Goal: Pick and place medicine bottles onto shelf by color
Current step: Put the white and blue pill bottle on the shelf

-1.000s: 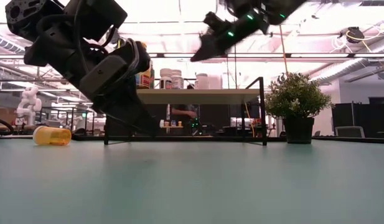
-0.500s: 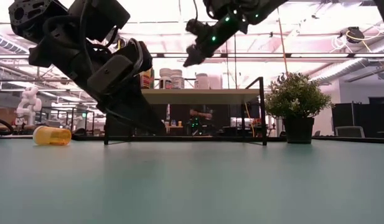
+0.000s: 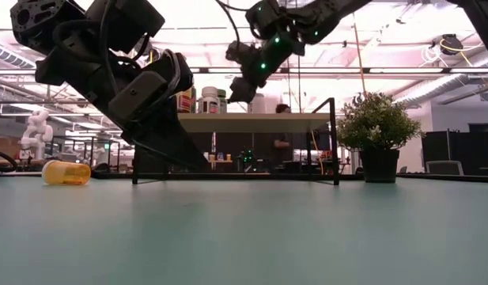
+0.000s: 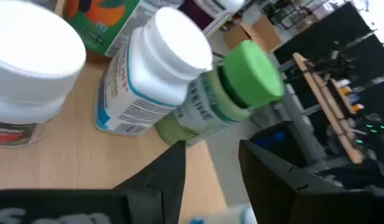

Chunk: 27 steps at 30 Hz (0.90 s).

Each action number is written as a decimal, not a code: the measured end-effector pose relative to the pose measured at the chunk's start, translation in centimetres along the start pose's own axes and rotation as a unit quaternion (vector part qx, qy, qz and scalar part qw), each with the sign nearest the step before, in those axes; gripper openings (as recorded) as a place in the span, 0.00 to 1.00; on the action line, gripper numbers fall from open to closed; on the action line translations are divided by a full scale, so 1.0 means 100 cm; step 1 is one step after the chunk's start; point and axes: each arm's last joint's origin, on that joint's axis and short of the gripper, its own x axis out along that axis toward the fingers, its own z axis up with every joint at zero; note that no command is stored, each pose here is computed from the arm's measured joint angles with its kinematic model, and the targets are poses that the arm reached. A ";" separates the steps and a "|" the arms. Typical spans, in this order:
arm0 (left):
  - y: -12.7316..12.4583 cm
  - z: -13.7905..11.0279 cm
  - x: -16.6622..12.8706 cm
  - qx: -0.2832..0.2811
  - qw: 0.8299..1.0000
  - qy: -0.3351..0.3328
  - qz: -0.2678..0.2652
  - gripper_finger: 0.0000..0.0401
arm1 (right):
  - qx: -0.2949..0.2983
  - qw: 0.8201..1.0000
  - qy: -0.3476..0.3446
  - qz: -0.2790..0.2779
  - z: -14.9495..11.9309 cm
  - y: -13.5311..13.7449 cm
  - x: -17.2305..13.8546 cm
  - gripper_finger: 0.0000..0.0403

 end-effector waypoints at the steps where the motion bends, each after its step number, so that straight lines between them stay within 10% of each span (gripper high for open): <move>1: 0.000 0.000 0.000 0.000 1.000 0.000 0.000 0.80 | -0.001 1.000 0.003 -0.008 0.002 -0.001 -0.004 0.35; 12: -0.001 -0.008 -0.004 -0.022 0.999 0.036 0.013 0.80 | 0.015 0.999 -0.040 0.033 0.043 0.019 -0.074 0.35; 22: -0.004 0.006 -0.075 -0.087 0.986 0.105 0.091 0.80 | 0.090 0.978 -0.087 0.169 0.029 0.060 -0.138 0.35; 27: -0.027 0.002 -0.104 -0.092 0.985 0.143 -0.015 0.80 | 0.124 0.955 -0.125 0.238 0.000 0.091 -0.163 0.35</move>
